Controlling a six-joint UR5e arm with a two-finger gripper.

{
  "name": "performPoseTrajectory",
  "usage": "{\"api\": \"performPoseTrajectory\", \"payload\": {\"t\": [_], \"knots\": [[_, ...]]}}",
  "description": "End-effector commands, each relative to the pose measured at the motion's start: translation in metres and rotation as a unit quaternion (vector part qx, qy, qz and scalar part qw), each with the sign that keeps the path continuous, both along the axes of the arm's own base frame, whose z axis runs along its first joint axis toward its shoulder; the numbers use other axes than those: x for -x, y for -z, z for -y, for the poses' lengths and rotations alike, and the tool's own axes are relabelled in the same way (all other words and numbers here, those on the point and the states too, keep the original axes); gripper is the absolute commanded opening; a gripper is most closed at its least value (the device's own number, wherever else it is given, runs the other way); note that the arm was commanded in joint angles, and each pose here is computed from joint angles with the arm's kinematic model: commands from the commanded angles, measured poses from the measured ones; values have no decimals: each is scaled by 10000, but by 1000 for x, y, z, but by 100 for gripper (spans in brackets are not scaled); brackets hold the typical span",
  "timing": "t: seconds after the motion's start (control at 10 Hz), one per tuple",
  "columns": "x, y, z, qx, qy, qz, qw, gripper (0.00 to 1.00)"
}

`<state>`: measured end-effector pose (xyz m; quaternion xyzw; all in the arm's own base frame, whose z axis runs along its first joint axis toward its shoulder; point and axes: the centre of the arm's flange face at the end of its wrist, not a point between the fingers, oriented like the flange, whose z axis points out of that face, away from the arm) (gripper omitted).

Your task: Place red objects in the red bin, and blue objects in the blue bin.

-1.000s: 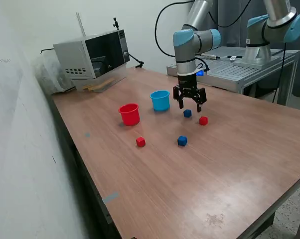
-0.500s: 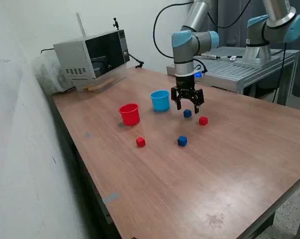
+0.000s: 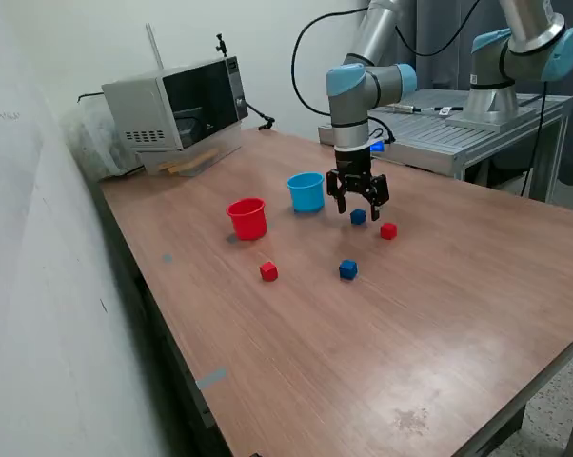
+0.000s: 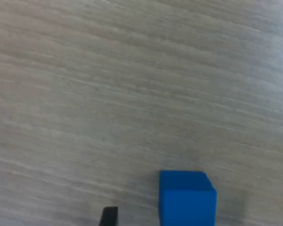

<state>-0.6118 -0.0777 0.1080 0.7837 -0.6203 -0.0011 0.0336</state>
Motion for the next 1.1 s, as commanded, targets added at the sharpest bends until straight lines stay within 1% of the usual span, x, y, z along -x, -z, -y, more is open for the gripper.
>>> {"api": "performPoseTrajectory", "payload": {"t": [0.0, 0.3, 0.4, 1.0], "knots": [[1, 2, -4, -7, 34, 15, 10000, 100], [5, -1, -18, -11, 141, -23, 9999, 100], [5, -1, -25, -3, 202, -16, 9998, 0], [2, 1, -25, 4, 202, 37, 9998, 0]]}}
